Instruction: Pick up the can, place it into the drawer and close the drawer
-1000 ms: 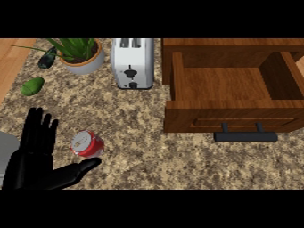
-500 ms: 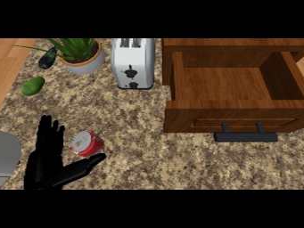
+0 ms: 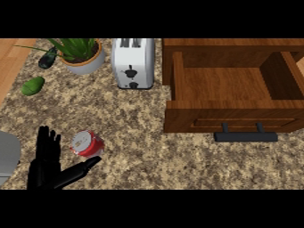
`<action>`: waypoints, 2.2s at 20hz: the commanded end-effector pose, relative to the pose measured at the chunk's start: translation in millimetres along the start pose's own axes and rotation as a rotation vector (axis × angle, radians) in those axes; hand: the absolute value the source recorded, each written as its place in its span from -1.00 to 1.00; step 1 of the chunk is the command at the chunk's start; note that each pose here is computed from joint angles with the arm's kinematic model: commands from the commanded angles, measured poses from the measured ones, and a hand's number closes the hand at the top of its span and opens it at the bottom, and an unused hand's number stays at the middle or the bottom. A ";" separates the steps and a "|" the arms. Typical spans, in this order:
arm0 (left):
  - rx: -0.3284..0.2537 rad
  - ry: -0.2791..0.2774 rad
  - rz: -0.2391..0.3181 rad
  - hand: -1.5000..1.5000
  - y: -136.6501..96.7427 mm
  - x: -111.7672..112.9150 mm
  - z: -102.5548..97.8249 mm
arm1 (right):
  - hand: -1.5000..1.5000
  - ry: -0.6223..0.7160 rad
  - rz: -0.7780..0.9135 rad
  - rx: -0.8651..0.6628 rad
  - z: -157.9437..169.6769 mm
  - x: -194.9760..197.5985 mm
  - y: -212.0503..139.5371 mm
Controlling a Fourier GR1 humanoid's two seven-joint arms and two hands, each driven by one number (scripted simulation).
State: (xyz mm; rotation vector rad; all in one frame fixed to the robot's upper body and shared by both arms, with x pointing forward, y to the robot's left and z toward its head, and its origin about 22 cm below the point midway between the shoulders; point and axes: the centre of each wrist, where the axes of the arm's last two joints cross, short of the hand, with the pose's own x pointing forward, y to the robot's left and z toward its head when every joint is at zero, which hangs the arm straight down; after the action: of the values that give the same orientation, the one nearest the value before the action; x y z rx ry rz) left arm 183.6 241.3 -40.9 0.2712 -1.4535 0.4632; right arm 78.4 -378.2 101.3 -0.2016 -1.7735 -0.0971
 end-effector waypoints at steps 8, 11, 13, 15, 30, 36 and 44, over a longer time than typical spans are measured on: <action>0.004 0.052 0.015 -1.00 15.0 -51.1 -5.2 | -1.00 -0.011 0.023 0.008 2.7 9.9 -13.2; 0.019 0.071 0.047 -1.00 21.7 -72.4 -8.8 | -1.00 -0.015 0.015 0.007 4.5 16.5 -9.7; -0.013 0.071 0.048 -1.00 25.7 -70.8 -9.3 | -1.00 -0.010 0.009 0.011 9.7 4.8 1.4; -0.017 0.067 0.062 -1.00 40.6 -65.8 -21.4 | -1.00 -0.012 -0.006 -0.014 24.5 11.9 -11.7; -0.087 0.072 0.213 1.00 1.5 -80.0 -49.2 | -1.00 0.005 -0.011 0.004 4.4 19.4 -9.3; -0.181 0.041 0.231 1.00 -25.4 -59.6 -60.9 | -1.00 -0.018 -0.034 0.000 10.0 18.8 2.1; -0.329 -0.015 0.242 1.00 -35.7 -46.4 -77.1 | -1.00 -0.004 -0.043 -0.001 12.5 16.2 2.0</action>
State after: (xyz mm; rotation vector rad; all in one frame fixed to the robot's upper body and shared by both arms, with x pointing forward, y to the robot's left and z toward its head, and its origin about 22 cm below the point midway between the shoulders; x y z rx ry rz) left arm 254.1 233.6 -93.1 -0.1168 -1.5356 0.4543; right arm 60.8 -372.9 118.4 -0.1667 -1.7755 -0.1169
